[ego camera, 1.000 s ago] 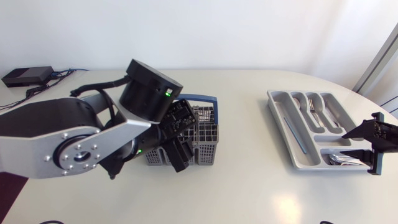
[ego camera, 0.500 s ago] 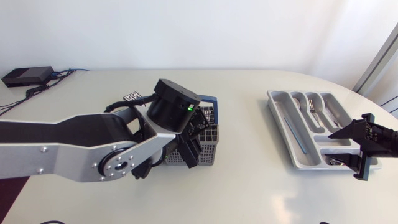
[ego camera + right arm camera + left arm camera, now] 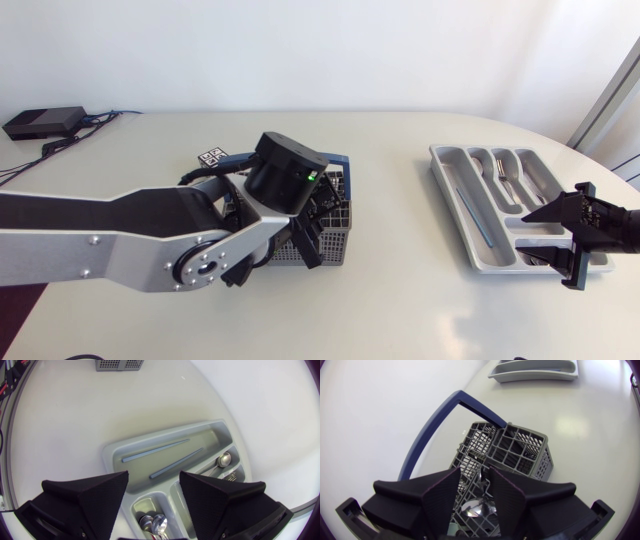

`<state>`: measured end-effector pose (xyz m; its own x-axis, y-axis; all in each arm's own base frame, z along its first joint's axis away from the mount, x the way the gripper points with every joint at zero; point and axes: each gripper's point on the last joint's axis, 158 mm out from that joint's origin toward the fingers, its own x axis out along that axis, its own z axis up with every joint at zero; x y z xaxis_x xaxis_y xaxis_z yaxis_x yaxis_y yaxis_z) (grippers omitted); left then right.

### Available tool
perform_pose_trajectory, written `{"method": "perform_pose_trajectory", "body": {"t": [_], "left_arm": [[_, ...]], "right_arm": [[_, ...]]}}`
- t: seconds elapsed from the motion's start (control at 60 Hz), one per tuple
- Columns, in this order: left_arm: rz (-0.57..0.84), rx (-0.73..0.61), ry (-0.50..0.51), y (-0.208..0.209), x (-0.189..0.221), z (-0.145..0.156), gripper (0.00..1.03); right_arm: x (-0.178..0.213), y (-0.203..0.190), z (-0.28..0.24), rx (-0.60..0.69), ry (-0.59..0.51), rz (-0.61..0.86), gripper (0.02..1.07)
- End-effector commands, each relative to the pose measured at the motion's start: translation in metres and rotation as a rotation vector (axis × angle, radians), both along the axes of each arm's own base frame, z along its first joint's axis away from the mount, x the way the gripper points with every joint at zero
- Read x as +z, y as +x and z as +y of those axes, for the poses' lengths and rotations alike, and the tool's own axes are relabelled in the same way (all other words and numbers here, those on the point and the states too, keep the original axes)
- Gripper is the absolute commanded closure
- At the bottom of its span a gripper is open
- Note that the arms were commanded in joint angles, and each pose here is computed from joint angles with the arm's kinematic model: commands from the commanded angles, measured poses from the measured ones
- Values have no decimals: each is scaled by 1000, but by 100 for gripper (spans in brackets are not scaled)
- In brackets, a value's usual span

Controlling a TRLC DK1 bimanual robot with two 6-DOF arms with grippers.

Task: Transfer all utensils from the basket to the drawer tray.

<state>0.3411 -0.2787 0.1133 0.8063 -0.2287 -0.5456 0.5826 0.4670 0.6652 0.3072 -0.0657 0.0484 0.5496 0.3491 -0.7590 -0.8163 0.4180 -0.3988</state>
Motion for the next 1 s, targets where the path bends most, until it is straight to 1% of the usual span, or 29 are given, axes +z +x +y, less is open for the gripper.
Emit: {"method": "perform_pose_trajectory", "body": {"t": [0.0, 0.1, 0.25, 0.3, 0.517, 0.683, 0.8, 0.983], "left_arm": [[22, 9, 56, 0, -21, 10, 75], [26, 9, 61, 0, -23, 10, 81], [19, 8, 59, 1, -20, 9, 97], [15, 8, 55, 2, -17, 9, 100], [-7, -3, 43, 2, -2, 9, 100], [-49, -5, -2, 2, 25, 10, 100], [-68, -7, -25, 1, 37, 11, 100], [-100, -29, -21, -2, 62, 12, 100]], "right_arm": [[-5, -6, 8, 0, 23, 13, 33], [-4, -6, 8, -1, 21, 9, 33], [-2, -6, 10, 1, 20, 5, 33], [-2, -6, 11, 2, 19, 4, 33], [-3, -7, 15, 10, 25, 10, 33], [0, -8, 21, 15, 24, 4, 33], [0, -11, 25, 22, 28, 5, 33], [10, -9, 32, 21, 44, -11, 33]]}}
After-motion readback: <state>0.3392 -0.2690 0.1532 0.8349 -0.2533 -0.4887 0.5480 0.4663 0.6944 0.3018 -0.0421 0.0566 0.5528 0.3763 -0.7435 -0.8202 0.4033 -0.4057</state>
